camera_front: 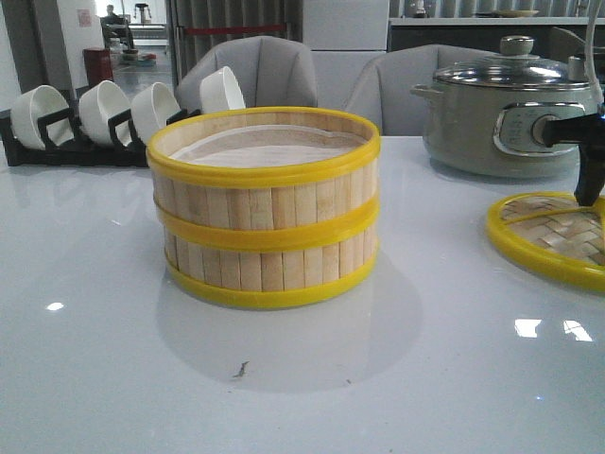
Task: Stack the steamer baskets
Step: 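Lower the right gripper onto the centre knob of the woven lid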
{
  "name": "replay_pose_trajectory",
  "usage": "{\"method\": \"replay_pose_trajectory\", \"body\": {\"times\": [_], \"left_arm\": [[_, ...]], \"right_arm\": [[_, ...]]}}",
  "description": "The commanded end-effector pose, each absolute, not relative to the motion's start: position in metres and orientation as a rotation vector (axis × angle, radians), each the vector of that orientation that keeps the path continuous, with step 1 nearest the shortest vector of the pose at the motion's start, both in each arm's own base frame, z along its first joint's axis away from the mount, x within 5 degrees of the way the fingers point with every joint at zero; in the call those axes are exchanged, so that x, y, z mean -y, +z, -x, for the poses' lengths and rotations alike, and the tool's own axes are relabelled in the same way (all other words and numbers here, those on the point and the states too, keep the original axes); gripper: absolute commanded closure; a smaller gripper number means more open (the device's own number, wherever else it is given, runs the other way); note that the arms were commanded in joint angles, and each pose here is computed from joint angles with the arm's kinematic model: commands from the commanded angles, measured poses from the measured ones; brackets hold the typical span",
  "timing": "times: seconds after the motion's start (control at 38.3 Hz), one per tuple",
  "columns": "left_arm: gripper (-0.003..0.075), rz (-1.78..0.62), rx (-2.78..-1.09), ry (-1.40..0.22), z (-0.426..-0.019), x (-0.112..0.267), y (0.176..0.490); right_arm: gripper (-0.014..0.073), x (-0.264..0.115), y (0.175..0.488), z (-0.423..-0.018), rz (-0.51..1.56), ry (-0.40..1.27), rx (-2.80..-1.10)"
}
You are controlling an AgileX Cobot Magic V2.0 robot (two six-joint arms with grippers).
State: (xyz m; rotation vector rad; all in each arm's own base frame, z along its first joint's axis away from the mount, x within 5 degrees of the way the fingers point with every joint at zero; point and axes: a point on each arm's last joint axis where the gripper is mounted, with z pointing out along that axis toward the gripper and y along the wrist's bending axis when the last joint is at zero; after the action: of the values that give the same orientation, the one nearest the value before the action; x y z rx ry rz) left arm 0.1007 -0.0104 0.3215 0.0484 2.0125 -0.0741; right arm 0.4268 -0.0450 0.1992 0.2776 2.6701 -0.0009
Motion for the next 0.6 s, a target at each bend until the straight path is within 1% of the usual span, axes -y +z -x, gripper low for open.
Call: {"method": "replay_pose_trajectory", "body": {"times": [0.0,0.23,0.34,0.37,0.44,0.55,0.57], "left_arm": [[0.0634,-0.044,-1.913,-0.091,-0.1027,0.0111,0.3365],[0.0634,-0.044,-1.913,-0.091,-0.1027,0.0111,0.3365],[0.0634,-0.044,-1.913,-0.091,-0.1027,0.0111,0.3365],[0.0634,-0.044,-1.913,-0.091,-0.1027,0.0111,0.3365],[0.0634,-0.044,-1.913,-0.091,-0.1027,0.0111,0.3365],[0.0634,-0.044,-1.913,-0.091,-0.1027,0.0111,0.3365],[0.0634,-0.044,-1.913,-0.091,-0.1027,0.0111,0.3365]], "right_arm": [[0.0261,0.0487,0.2254,-0.4302,-0.254,-0.023,-2.577],[0.0261,0.0489,0.2179,-0.4317,-0.256,-0.023,-2.596],[0.0294,0.0489,0.2173,-0.4319,-0.256,-0.023,-2.598],[0.0310,0.0489,0.2173,-0.4319,-0.256,-0.023,-2.598],[0.0405,0.0489,0.2178,-0.4317,-0.256,-0.023,-2.598],[0.0556,0.0482,0.2199,-0.4307,-0.254,-0.022,-2.599],[0.0550,0.0473,0.2208,-0.4302,-0.252,-0.022,-2.601]]}}
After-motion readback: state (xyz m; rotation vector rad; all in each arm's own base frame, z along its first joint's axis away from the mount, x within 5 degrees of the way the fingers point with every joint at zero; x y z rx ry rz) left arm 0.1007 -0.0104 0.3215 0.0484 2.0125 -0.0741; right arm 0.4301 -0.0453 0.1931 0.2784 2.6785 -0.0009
